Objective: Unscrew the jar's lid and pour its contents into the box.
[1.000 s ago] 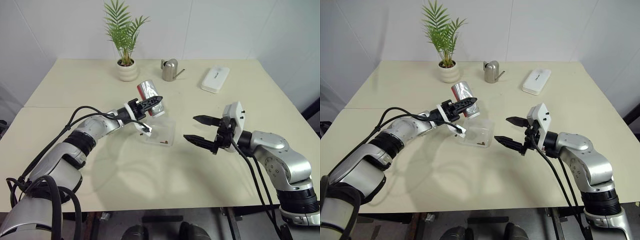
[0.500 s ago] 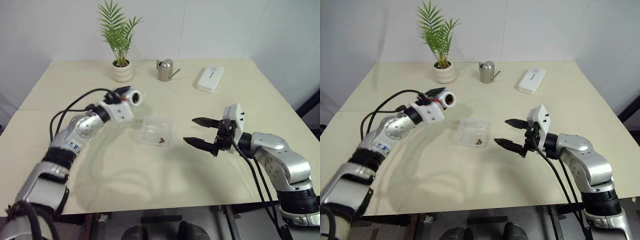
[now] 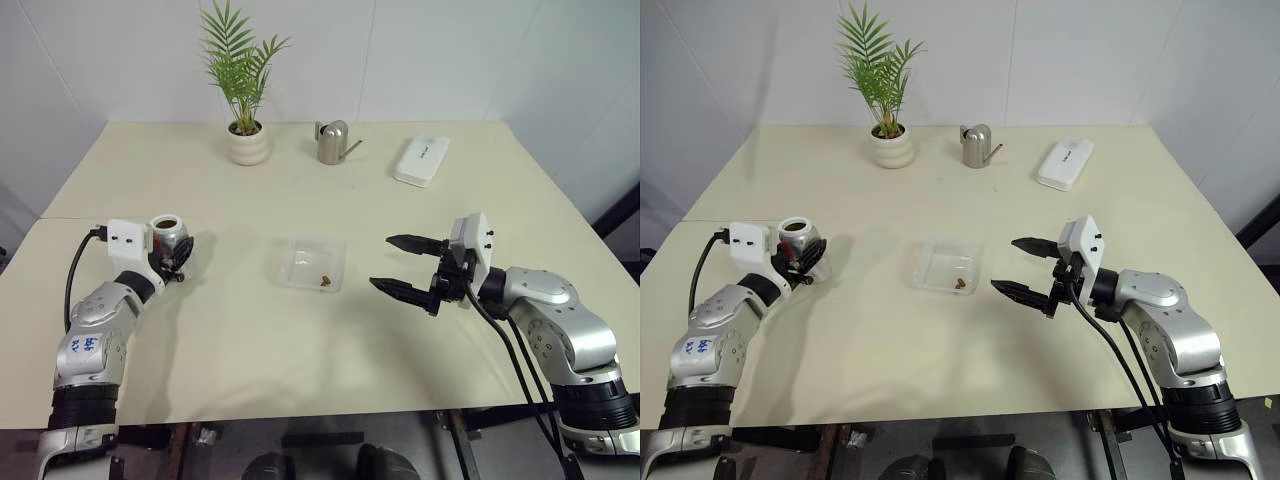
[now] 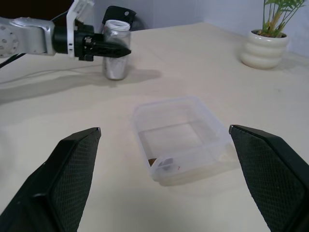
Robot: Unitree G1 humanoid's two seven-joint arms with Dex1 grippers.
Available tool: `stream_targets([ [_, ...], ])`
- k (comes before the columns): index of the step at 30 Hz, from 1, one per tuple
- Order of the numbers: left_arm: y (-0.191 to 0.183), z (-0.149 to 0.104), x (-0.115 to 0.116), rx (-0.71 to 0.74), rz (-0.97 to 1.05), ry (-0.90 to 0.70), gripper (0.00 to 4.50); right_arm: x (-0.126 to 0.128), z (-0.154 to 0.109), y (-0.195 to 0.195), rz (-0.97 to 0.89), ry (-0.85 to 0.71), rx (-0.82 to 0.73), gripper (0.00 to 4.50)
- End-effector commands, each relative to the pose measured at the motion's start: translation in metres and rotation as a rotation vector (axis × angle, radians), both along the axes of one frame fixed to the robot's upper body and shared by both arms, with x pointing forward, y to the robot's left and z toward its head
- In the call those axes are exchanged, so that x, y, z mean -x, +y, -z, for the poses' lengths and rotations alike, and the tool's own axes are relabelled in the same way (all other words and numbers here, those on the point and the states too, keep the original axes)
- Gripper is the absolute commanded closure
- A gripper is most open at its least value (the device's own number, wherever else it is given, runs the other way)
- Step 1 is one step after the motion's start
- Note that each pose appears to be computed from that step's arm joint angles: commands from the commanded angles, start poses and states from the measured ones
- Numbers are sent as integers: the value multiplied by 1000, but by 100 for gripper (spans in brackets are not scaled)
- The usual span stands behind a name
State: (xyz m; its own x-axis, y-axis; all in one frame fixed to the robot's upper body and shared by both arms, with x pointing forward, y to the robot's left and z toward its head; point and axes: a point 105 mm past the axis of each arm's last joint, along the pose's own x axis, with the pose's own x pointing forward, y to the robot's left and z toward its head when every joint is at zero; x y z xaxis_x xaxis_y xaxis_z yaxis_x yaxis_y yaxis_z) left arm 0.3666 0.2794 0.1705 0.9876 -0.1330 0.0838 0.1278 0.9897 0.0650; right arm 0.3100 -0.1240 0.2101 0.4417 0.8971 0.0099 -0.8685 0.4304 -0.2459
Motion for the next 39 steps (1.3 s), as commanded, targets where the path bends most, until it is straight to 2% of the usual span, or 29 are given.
stream_targets([
  [1,7,-13,5,-24,-40,-77,257,0,-7,-1,6,-45,-10,1],
  [5,12,-7,5,-9,-69,-87,257,1,-5,0,-4,-29,-20,1],
  [7,15,-3,7,5,-77,-88,184,3,-3,1,-17,-13,-21,0],
  [12,21,1,9,-3,-88,-93,40,3,-2,5,-34,-12,-22,0],
  [13,23,1,9,-7,-93,-94,12,3,-3,5,-33,-13,-26,0],
  [14,24,1,10,-12,-102,-96,5,3,-3,5,-33,-14,-31,0],
  [18,29,3,22,-39,-89,-78,5,5,-2,5,-41,-6,-36,0],
  [20,36,11,37,-67,-85,-47,5,7,-1,5,-48,0,-37,0],
  [29,47,24,90,-372,67,105,5,13,4,-1,-64,3,-23,0],
  [33,25,14,102,-511,225,104,5,12,5,-10,-41,-33,9,0],
  [35,0,0,102,-561,342,38,5,13,4,-15,-44,-33,16,0],
  [39,-43,-14,97,-584,551,-25,5,13,8,-33,-28,-18,77,0],
])
